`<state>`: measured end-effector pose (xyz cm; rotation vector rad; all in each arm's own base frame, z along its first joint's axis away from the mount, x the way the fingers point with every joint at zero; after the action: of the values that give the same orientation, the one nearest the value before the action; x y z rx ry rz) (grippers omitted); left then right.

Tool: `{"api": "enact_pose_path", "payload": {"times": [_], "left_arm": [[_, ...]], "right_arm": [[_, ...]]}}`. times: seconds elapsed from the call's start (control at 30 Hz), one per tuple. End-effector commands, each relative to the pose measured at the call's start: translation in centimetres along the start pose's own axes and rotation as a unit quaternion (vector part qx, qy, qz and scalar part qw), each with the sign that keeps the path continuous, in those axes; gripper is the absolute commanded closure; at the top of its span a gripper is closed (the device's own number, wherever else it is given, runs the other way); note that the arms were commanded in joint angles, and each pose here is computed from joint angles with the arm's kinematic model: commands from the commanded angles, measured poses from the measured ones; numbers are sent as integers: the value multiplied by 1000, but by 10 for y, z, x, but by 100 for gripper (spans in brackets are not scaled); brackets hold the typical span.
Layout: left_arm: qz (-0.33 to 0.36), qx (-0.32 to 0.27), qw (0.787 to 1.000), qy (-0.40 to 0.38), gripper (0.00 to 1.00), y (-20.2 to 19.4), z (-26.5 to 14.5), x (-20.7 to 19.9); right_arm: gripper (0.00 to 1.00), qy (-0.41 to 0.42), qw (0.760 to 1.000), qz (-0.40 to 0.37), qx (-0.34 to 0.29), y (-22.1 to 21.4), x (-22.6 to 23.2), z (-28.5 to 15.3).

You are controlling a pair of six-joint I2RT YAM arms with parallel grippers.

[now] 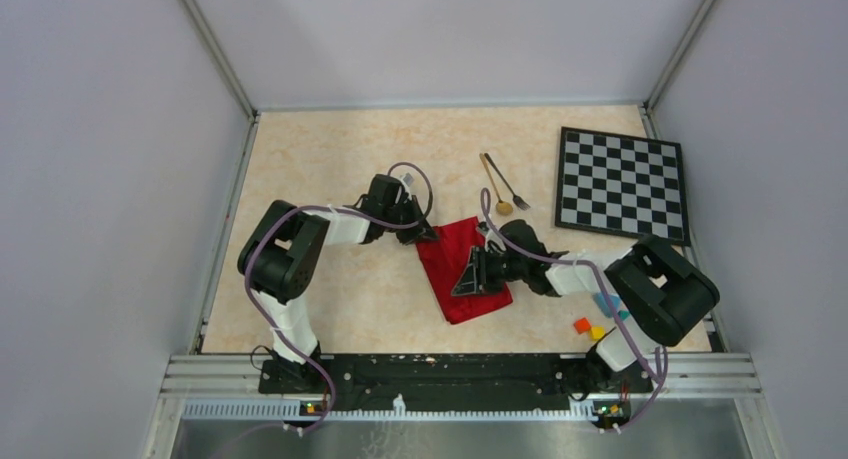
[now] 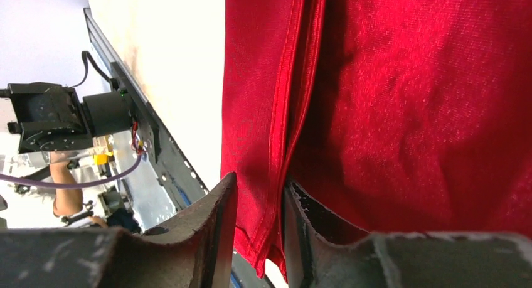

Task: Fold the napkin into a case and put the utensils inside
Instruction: Fold the lower triangle-folded napkin at the center of the board, then smooth out the 2/3-rectangle-folded napkin at the center of the board.

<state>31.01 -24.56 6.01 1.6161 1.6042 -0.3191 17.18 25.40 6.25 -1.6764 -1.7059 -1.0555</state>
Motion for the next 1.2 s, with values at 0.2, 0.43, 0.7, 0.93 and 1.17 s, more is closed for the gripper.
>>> {"api": "enact_pose_path", "payload": {"times": [0.2,0.43,0.7,0.93,1.17], "left_arm": [[5,1,1000,11,98,4,3,4],[33,-2,999,-31,93,9,-8,-16],[84,-4,989,-121,75,13,-41,-59],[86,-3,991,-106,71,-1,-56,-53],[55,14,995,-80,80,-10,-35,-31]], "right_arm": [[100,34,999,-3,4,-24,19,-15],[100,7,1000,20,-9,-37,-1,-18],[100,-21,999,31,-37,-44,-16,-17],[96,-28,998,16,-52,-45,-8,-22],[95,-42,997,13,-56,-49,-10,-25]]}}
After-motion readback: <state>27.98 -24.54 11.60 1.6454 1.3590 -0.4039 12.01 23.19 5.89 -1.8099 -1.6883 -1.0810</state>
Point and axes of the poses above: each gripper's point midway between its finger pads, its own z axis out along the fingers, its own x axis along the line the jaws close on, y = z × x, the point moved 5 cm from there along -z, back along the fingers, and after that the axes turned 8 degrees about z, right-handed, at the moved point
